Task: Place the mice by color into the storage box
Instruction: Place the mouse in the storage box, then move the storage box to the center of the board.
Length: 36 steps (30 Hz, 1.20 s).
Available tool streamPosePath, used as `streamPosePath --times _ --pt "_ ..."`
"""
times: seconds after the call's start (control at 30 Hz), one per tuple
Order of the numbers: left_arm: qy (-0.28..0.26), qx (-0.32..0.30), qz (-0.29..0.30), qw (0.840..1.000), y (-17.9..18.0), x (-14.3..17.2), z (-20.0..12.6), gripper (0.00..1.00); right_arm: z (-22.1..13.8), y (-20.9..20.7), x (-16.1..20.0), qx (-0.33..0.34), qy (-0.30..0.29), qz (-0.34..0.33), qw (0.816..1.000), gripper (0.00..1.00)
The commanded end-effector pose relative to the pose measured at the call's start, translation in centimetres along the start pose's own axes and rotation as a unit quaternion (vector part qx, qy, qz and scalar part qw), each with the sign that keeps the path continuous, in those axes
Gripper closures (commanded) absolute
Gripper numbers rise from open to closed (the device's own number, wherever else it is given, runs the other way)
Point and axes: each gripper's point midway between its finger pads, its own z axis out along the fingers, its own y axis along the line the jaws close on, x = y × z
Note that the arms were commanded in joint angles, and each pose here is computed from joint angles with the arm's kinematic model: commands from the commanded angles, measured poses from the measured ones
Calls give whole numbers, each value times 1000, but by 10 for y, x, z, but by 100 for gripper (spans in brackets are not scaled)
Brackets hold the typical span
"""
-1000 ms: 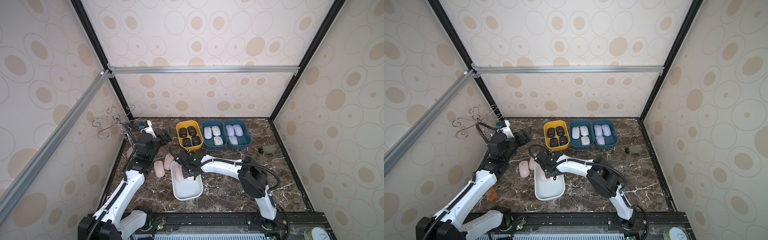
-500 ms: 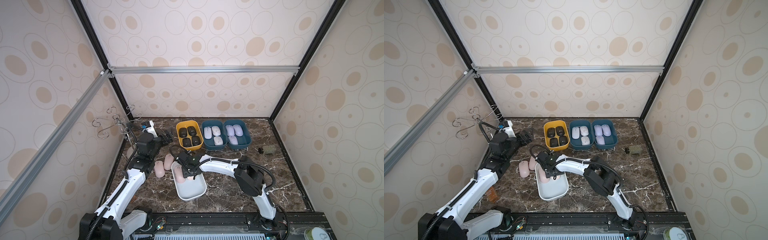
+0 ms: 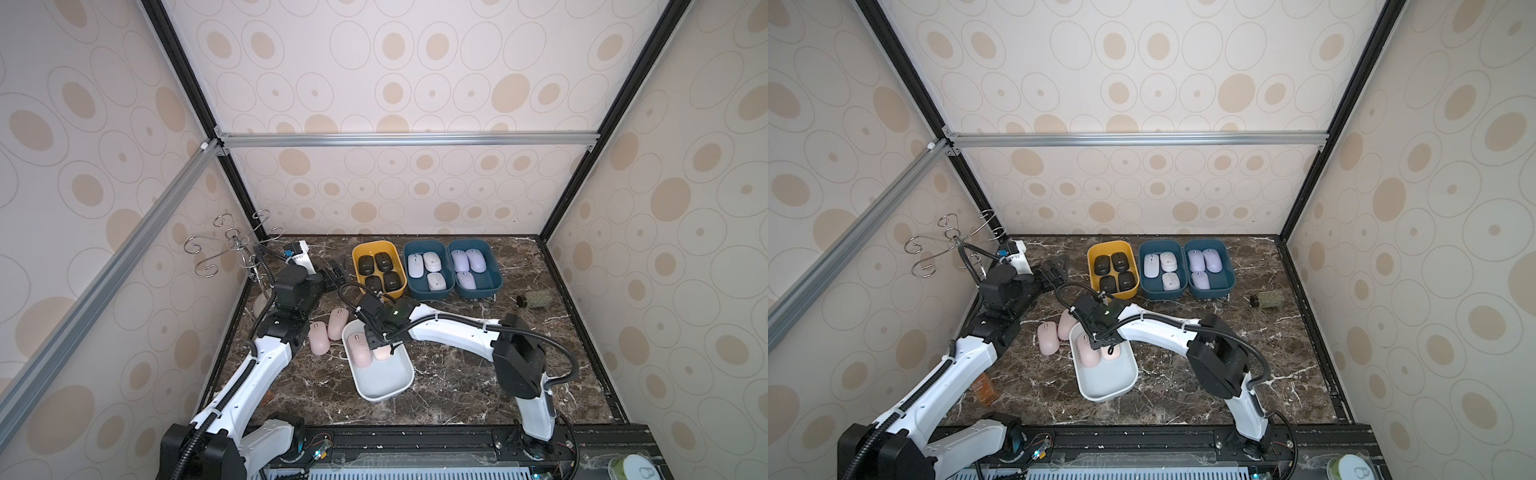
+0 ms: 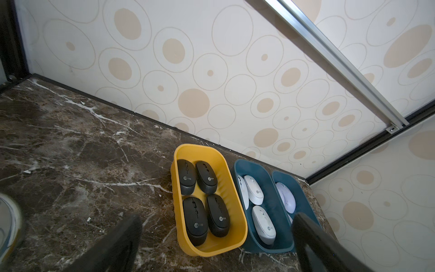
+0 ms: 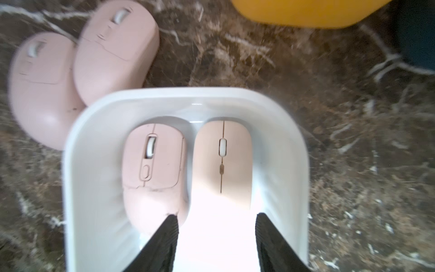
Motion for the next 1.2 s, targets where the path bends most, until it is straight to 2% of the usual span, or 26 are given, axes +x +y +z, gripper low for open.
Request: streamPosePath --times 0.0,0.2,0.4,0.53,0.6,1.03,1.17 --pt "-5 4 -1 1000 -1 -5 0 0 -32 -16 -8 10 -23 -37 999 49" --pt "-4 2 1 1000 0 -4 1 0 -22 -50 20 30 46 -69 996 46" --pt "-6 -2 2 1000 2 -4 1 0 0 -55 43 18 83 -51 995 48" --pt "-6 -8 3 1000 4 -3 2 0 10 -59 50 24 92 -41 995 65" --pt "-3 -7 3 1000 4 -3 3 0 13 -61 50 26 85 -36 995 70" --pt "0 -9 5 1000 5 -1 4 0 5 -90 55 51 66 6 997 96" --pt "1 -11 5 1000 7 1 6 0 -2 -117 64 73 67 25 995 98"
